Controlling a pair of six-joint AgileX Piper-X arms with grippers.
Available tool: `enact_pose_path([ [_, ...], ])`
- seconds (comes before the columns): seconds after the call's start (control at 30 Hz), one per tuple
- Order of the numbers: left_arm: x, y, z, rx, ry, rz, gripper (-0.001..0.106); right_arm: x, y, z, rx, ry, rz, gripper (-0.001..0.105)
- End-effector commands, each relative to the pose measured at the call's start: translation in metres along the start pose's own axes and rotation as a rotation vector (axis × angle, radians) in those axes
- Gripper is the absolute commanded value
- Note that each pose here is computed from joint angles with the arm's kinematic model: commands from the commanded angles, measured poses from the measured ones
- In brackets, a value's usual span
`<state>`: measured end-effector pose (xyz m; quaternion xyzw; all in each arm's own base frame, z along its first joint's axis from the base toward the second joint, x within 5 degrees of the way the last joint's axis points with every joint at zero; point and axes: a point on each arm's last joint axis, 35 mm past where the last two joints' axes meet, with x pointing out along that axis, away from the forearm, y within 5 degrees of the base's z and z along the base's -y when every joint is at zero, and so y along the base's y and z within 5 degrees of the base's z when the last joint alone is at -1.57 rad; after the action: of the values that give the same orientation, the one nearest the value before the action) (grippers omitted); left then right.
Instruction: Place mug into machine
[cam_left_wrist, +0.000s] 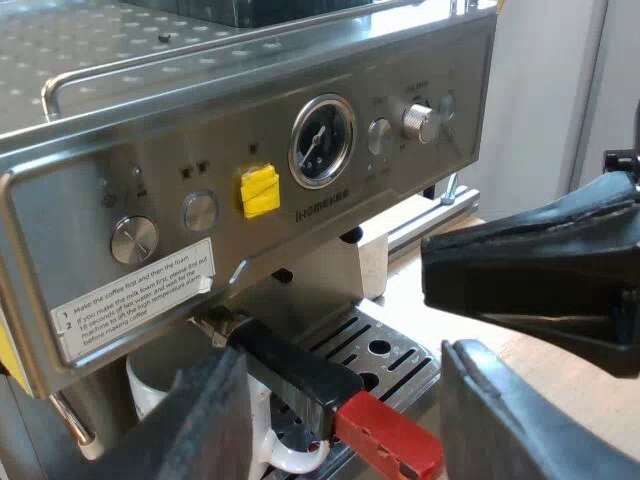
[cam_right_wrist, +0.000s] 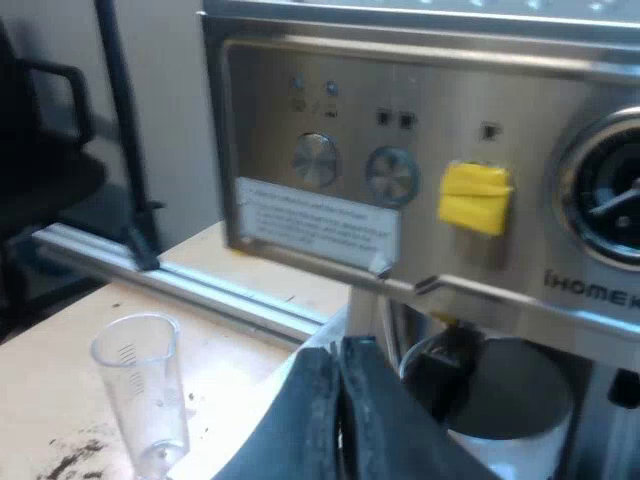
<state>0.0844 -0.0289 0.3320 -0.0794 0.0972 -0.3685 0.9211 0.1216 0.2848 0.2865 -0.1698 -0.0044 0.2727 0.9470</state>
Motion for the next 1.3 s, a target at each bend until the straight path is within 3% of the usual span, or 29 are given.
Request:
enact_pose_path([
  [0.03, 0.000, -0.001, 0.002, -0.001, -0.011, -0.016, 0.045, 0.006, -0.001, 0.011, 0.023, -0.014, -0.048, 0.000],
  [0.63, 0.000, -0.001, 0.002, 0.001, -0.011, -0.016, 0.049, 0.016, 0.003, 0.018, 0.016, 0.051, -0.120, 0.000],
  [0.67, 0.000, -0.001, 0.002, 0.001, -0.011, -0.016, 0.057, 0.020, 0.006, 0.019, 0.021, 0.053, -0.119, 0.000],
  [0.7, 0.000, -0.001, 0.002, 0.001, -0.011, -0.016, 0.059, 0.021, 0.007, 0.019, 0.020, 0.054, -0.119, 0.000],
  [1.0, 0.000, -0.001, 0.002, 0.001, -0.011, -0.016, 0.059, 0.037, 0.017, 0.026, 0.021, 0.064, -0.169, 0.000],
  [1.3, 0.000, -0.001, 0.002, -0.001, -0.009, -0.016, 0.059, 0.043, 0.022, 0.017, -0.003, 0.102, -0.236, 0.000],
])
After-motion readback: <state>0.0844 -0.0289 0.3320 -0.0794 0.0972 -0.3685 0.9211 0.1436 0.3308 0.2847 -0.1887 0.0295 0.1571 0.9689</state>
